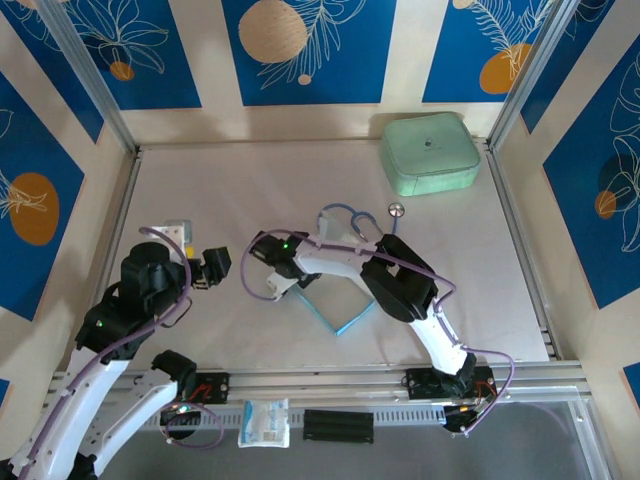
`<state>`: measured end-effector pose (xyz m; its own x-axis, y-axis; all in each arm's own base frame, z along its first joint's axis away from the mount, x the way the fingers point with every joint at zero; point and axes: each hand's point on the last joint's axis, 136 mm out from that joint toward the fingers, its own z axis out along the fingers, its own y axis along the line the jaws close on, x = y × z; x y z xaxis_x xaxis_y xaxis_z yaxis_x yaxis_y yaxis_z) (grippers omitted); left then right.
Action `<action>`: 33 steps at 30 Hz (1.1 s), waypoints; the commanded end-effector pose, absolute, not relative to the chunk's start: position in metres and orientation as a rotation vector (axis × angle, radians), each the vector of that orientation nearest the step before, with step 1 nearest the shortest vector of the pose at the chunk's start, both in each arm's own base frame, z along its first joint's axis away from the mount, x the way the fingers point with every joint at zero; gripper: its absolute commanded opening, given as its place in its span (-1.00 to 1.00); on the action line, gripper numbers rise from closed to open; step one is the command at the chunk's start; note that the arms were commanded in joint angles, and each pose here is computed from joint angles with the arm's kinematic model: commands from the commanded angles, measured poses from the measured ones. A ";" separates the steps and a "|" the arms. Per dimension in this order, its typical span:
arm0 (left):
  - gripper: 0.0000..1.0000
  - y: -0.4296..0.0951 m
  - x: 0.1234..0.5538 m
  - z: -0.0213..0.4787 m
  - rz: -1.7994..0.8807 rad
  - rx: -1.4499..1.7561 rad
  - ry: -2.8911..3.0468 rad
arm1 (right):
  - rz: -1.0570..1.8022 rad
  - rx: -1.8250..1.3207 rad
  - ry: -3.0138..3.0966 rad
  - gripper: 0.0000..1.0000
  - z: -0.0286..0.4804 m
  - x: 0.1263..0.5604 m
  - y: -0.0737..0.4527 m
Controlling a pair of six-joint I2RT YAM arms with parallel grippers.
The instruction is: Fold the paper box
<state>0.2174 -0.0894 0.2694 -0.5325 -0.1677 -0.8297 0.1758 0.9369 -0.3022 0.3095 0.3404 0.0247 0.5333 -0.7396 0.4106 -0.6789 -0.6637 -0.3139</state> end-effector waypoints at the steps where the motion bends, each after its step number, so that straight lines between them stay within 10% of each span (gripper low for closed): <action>1: 0.64 -0.092 0.217 0.272 -0.457 0.009 2.063 | -0.653 -2.578 1.189 -1.00 0.002 0.304 0.366; 14: 0.67 -0.102 0.228 0.270 -0.474 0.030 2.072 | -0.683 -2.454 1.159 -0.46 0.066 0.310 0.365; 17: 0.67 -0.100 0.229 0.270 -0.453 0.034 2.076 | -0.674 -2.430 1.185 0.11 0.077 0.310 0.359; 22: 0.68 -0.102 0.232 0.273 -0.441 0.059 2.079 | -0.600 -2.296 1.292 0.14 0.108 0.305 0.357; 33: 0.64 -0.151 0.230 0.278 -0.536 0.490 2.176 | 0.207 -0.681 2.740 0.35 0.222 0.263 0.232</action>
<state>0.2368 -0.1359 0.2778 -0.5779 0.0496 -0.8146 0.4043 0.8845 -0.2330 0.2978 0.2884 0.2191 -0.3586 -0.8315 -0.4244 -0.8030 0.5066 -0.3140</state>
